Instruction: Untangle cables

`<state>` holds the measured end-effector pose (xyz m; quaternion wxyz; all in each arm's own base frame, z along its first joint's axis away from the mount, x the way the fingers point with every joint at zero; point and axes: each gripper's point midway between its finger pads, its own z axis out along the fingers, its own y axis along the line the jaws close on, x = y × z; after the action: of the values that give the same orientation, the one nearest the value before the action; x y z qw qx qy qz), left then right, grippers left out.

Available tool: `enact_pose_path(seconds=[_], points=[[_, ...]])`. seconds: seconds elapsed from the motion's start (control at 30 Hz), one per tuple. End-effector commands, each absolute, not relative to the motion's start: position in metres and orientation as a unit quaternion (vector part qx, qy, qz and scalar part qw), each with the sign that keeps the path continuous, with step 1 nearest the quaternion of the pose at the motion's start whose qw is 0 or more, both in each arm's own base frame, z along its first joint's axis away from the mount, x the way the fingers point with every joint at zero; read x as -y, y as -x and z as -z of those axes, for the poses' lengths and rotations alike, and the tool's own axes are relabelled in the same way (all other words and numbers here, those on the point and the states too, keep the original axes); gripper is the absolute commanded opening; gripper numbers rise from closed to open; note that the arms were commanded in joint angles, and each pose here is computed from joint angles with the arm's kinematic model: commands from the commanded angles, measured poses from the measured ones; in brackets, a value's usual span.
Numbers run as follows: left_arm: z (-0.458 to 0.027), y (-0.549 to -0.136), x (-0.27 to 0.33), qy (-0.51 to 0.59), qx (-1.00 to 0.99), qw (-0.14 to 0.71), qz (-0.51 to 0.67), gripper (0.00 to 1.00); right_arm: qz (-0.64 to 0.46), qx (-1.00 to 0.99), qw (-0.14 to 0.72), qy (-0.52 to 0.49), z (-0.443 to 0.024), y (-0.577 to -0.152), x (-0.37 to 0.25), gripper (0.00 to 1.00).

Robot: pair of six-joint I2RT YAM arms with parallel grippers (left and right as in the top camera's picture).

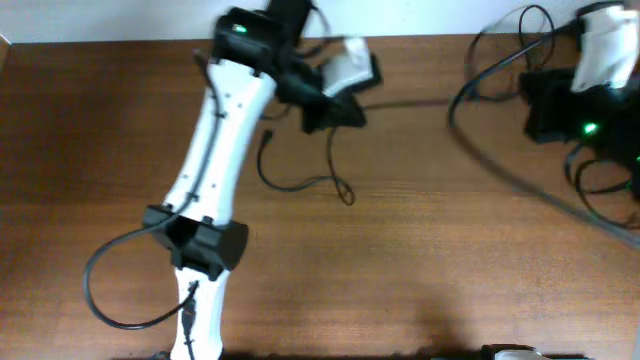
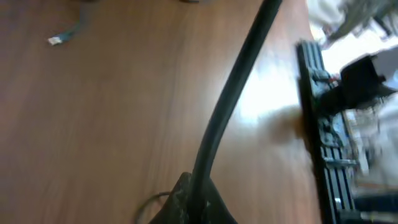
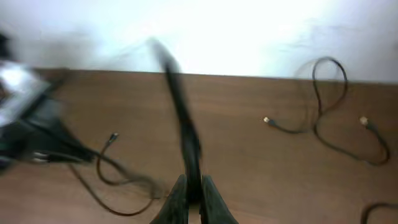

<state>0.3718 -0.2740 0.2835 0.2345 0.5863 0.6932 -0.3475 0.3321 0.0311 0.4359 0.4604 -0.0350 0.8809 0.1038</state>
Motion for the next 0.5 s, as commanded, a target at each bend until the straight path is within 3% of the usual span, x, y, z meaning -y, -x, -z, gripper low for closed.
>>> enact_pose_path(seconds=[0.0,0.17,0.23,0.3,0.37,0.47], points=[[-0.306,-0.401,0.214,-0.511,-0.732,0.275,0.358,0.00,-0.123,-0.877,0.465,0.007,-0.437,-0.340,-0.007,0.04],[-0.304,-0.383,0.246,-0.544,-0.715,0.258,0.355,0.00,-0.123,-0.902,0.413,-0.022,-0.404,-0.356,0.009,0.04],[-0.321,-0.388,0.255,-0.514,-0.727,0.278,0.359,0.00,-0.124,-0.907,0.403,-0.024,-0.399,-0.355,0.009,0.04],[-0.368,-0.403,0.276,-0.477,-0.718,0.353,0.364,0.00,-0.134,-0.901,0.413,-0.019,-0.406,-0.355,0.005,0.04],[-0.399,-0.423,0.312,-0.446,-0.708,0.422,0.350,0.00,-0.198,-0.867,0.457,0.026,-0.450,-0.334,-0.025,0.04],[-0.426,-0.425,0.364,-0.432,-0.677,0.478,0.357,0.00,-0.141,-0.801,0.579,0.048,-0.541,-0.277,-0.025,0.04]])
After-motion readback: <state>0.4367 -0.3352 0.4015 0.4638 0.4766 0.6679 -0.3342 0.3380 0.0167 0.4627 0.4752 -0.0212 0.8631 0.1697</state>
